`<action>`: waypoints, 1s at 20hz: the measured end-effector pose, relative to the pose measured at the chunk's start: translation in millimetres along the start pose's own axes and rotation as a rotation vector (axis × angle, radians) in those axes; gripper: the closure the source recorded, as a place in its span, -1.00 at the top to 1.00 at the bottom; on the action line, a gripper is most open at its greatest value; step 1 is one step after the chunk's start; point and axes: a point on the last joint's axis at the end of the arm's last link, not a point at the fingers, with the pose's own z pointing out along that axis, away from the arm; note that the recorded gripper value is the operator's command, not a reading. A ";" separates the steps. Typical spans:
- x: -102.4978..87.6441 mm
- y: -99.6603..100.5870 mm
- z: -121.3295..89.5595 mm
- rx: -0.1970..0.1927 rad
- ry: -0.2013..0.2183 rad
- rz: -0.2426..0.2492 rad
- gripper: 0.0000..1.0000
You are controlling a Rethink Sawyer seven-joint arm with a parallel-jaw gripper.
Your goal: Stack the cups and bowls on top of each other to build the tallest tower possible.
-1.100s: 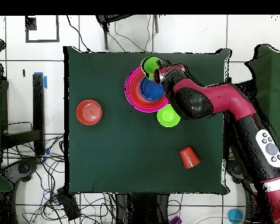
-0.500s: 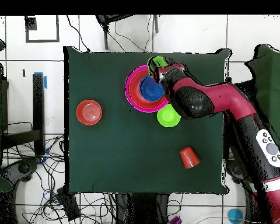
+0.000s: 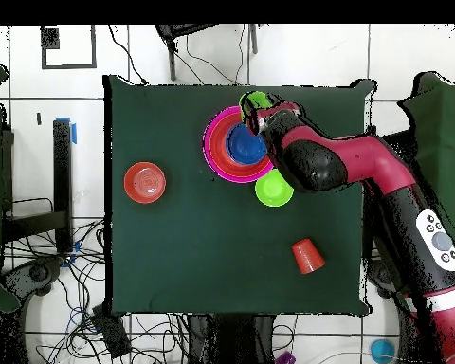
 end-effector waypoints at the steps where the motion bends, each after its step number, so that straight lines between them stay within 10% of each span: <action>1: 0.0 0.0 0.0 0.000 0.000 0.000 1.00; 20: -3.3 20.7 7.3 0.000 0.018 -0.052 1.00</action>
